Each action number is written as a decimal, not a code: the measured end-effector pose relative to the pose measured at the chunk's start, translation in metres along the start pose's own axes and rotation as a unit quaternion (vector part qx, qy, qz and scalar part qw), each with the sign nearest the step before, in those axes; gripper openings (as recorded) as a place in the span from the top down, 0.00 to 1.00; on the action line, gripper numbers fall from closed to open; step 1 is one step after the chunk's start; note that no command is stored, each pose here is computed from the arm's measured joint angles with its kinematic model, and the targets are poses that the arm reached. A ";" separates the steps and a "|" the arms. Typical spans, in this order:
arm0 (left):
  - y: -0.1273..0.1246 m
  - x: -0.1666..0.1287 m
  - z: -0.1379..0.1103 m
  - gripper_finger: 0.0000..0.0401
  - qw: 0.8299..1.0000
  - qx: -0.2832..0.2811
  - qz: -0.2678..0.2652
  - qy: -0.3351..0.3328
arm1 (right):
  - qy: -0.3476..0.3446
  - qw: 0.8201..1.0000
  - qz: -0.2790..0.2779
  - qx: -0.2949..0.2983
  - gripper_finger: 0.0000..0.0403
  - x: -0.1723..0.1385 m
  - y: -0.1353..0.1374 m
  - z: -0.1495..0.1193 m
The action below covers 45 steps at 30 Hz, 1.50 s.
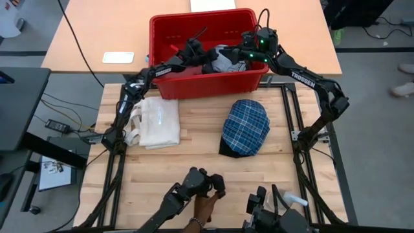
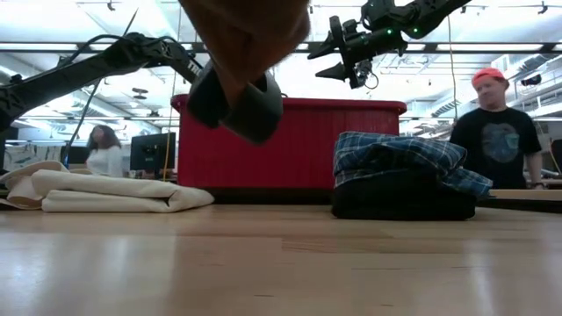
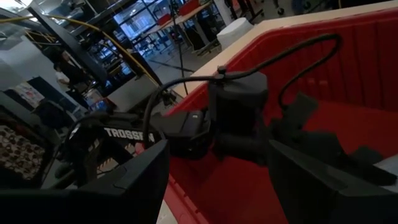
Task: Fold laundry
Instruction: Remove the gray shirt from the laundry bin
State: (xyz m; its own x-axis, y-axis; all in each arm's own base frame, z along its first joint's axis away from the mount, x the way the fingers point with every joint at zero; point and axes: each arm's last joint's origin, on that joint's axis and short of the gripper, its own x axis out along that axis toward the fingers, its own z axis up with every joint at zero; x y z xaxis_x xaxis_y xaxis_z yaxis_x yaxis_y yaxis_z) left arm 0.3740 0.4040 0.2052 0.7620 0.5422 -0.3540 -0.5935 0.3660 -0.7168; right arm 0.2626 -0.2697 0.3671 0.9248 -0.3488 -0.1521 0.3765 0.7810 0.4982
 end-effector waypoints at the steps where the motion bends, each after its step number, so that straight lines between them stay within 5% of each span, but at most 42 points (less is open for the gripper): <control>1: 0.001 0.002 -0.003 0.27 1.000 0.000 0.002 0.000 | 0.000 1.000 0.000 0.000 0.33 0.000 0.000 0.000; 9: 0.012 0.013 -0.014 0.27 1.000 -0.013 0.003 0.014 | 0.000 1.000 0.002 0.008 0.33 0.000 0.001 0.000; 17: -0.006 0.021 -0.023 0.27 0.985 -0.041 -0.158 0.055 | -0.002 1.000 0.005 0.007 0.33 0.001 0.003 0.000; 27: -0.018 0.013 -0.010 0.27 0.960 -0.028 -0.272 0.053 | -0.011 0.999 -0.037 -0.023 0.33 -0.013 -0.003 0.007; 38: 0.007 0.007 0.016 0.27 0.963 -0.066 -0.259 0.044 | 0.072 0.977 -0.181 -0.093 0.33 -0.015 -0.039 -0.011; 45: 0.012 -0.007 0.034 0.28 0.954 -0.058 -0.284 0.076 | 0.048 0.974 -0.205 -0.086 0.33 -0.012 -0.041 -0.009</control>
State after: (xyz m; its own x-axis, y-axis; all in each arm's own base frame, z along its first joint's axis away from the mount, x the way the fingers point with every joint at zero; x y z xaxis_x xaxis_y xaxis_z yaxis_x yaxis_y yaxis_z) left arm 0.3534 0.4303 0.2196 0.9860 0.1626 0.0358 -0.0468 0.4773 -0.8775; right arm 0.2367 -0.2925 0.3411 0.6930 -0.6054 -0.3914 0.7107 0.6648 0.2301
